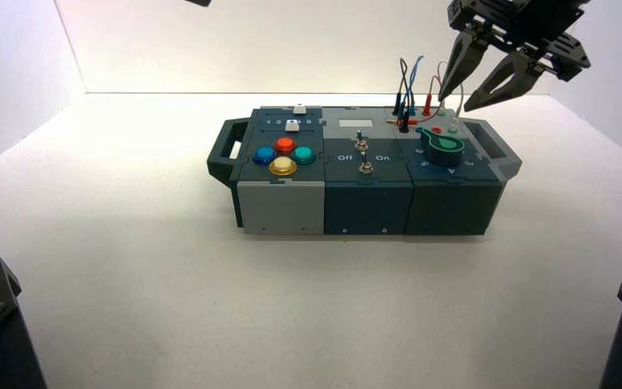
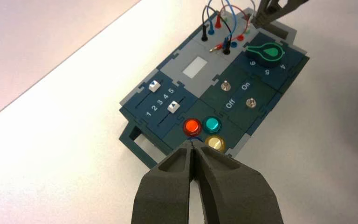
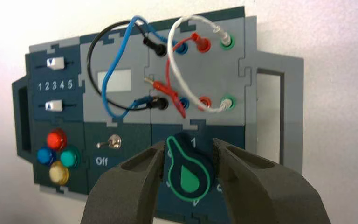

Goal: Insert the red wire.

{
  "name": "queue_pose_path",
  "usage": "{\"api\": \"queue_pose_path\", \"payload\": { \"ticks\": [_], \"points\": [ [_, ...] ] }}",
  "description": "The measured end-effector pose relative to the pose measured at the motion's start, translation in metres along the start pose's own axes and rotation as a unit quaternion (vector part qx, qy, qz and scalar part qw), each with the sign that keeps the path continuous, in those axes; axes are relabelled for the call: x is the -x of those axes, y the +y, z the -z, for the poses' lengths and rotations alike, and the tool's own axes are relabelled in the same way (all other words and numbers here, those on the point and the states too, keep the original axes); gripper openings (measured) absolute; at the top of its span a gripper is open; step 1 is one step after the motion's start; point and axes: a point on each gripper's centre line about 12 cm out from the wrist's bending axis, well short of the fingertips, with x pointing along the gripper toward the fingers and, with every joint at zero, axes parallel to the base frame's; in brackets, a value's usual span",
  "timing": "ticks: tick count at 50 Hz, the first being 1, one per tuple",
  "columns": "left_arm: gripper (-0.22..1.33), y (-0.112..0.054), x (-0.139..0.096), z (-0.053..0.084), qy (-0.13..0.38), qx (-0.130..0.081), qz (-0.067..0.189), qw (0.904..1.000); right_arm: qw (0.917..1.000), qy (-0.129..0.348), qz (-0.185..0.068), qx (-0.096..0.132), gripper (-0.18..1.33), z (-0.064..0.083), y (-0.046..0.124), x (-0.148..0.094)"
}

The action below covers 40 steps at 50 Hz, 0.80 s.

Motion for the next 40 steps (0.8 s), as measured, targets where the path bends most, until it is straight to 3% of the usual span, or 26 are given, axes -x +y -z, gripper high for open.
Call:
{"api": "queue_pose_path", "payload": {
  "ticks": [24, 40],
  "points": [
    [-0.17, 0.001, -0.004, -0.001, -0.002, 0.0, -0.002, 1.0, 0.9999, 0.01, -0.002, 0.003, 1.05, -0.009, 0.013, -0.028],
    [-0.17, 0.001, -0.004, -0.002, -0.004, -0.003, -0.003, 1.0, 1.0, 0.004, 0.009, 0.0, 1.05, -0.011, 0.009, -0.041]
  ]
}}
